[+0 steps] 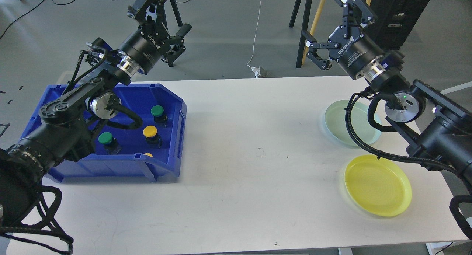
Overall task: Pass button and place on color plate
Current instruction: 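Move the left gripper over the blue bin of buttons, then grasp a yellow button in the bin with the left gripper and lift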
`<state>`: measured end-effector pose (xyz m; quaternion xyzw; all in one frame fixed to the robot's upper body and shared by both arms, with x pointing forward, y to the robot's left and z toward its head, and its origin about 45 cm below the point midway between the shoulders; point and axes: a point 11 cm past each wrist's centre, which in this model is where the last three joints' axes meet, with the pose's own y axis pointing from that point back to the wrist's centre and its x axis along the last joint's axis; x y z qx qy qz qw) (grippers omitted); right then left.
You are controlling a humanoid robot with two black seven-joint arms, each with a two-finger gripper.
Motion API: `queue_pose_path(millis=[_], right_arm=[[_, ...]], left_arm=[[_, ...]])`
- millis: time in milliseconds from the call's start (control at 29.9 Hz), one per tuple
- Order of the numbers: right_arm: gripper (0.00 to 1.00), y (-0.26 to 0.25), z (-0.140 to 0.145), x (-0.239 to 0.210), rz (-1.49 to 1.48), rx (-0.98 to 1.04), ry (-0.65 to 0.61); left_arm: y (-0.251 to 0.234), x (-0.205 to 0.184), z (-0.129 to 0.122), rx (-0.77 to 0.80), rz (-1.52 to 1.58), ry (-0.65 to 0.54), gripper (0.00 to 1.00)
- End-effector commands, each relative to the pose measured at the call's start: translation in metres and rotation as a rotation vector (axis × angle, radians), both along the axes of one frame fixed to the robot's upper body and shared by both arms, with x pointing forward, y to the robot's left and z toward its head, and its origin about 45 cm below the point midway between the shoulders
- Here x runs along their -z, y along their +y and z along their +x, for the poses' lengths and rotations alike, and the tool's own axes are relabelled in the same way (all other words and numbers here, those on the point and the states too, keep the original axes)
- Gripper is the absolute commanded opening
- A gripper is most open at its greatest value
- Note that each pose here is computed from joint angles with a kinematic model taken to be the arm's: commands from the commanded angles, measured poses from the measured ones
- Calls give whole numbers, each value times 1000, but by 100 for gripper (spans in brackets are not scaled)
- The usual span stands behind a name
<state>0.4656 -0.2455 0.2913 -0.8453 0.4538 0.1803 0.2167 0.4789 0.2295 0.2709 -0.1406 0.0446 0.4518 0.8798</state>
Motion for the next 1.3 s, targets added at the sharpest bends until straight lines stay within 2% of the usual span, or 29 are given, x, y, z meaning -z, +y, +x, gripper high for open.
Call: queue_pose_path(millis=[0, 167, 301, 501, 601, 702, 802, 869, 969, 1069, 1270], right_arm=[[100, -8, 3, -8, 36, 28, -13], [100, -22, 8, -12, 47, 66, -22], [100, -61, 18, -2, 45, 196, 11], [100, -54, 17, 9, 37, 185, 35], [100, -54, 15, 13, 13, 179, 45], [100, -67, 15, 15, -9, 228, 62], [100, -83, 13, 10, -36, 257, 57], [100, -80, 12, 7, -36, 246, 50], [100, -85, 11, 4, -40, 251, 45], [100, -87, 10, 6, -42, 256, 50], [100, -100, 0, 20, -54, 271, 77]], left_arm=[[12, -5, 3, -31, -18, -5, 100], [48, -11, 7, -127, -78, -2, 100], [55, -18, 8, -152, -130, -13, 100], [40, -64, -11, -68, -326, -127, 100], [58, -113, -28, 1, -85, -269, 100], [47, -131, -54, 175, 421, -379, 100], [60, -116, -71, 304, 850, -359, 100], [61, -106, -69, 351, 1077, -373, 100], [73, -69, -75, 504, 1426, -359, 100], [60, -25, -76, 699, 1629, -367, 100], [64, 37, -62, 813, 1787, -281, 100]])
